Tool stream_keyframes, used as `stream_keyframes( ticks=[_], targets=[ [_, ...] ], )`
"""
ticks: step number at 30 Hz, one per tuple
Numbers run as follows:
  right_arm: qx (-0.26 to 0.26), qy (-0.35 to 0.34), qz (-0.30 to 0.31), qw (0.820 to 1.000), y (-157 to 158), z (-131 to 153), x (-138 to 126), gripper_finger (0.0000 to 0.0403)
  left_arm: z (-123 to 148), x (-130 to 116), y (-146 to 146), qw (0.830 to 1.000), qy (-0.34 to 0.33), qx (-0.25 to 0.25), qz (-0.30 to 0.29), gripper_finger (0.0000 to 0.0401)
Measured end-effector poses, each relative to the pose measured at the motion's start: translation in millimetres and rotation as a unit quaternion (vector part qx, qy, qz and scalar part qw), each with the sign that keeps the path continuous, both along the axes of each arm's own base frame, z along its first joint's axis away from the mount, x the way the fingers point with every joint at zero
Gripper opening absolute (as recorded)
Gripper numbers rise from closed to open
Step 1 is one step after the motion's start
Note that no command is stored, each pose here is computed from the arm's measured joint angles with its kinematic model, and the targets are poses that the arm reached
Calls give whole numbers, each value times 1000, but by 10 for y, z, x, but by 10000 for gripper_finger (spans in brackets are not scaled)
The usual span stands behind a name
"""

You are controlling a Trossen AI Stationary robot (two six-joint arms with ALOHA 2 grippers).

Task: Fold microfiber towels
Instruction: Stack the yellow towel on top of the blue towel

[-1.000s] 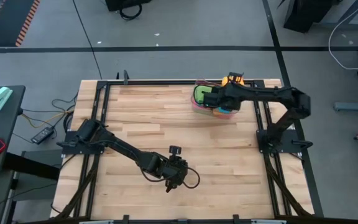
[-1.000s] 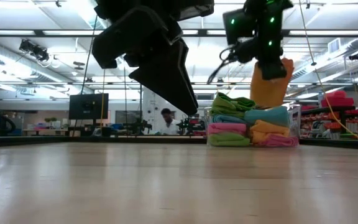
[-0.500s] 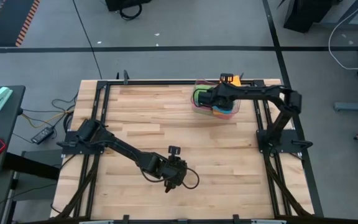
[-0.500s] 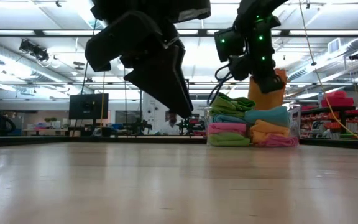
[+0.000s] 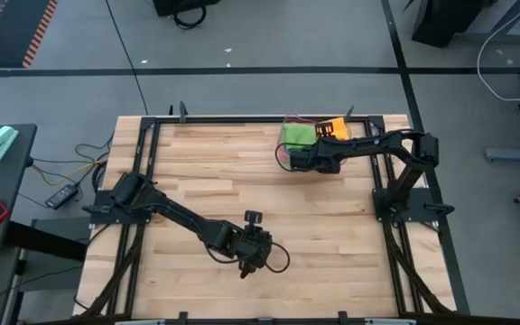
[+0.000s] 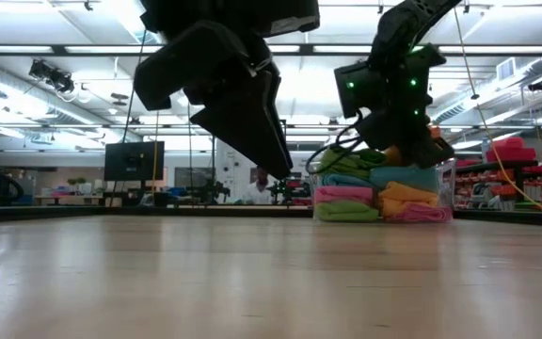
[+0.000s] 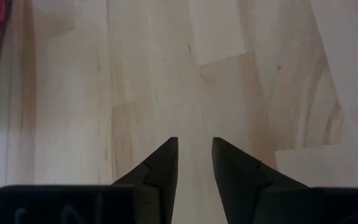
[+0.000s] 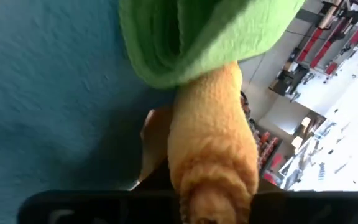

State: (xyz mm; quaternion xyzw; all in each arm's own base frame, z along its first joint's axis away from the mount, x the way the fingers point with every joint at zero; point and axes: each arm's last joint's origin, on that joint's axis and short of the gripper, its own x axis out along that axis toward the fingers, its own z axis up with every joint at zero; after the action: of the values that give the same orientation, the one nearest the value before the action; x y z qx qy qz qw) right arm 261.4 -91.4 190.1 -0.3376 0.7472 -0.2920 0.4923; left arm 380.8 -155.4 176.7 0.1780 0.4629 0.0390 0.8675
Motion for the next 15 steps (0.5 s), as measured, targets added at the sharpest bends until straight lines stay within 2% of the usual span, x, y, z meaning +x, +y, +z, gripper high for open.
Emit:
stream_keyframes(
  ticks=[15],
  targets=[
    [107, -96, -41, 989, 76, 182, 139, 191, -1, 8, 25, 1000, 0, -1, 5, 107]
  ],
)
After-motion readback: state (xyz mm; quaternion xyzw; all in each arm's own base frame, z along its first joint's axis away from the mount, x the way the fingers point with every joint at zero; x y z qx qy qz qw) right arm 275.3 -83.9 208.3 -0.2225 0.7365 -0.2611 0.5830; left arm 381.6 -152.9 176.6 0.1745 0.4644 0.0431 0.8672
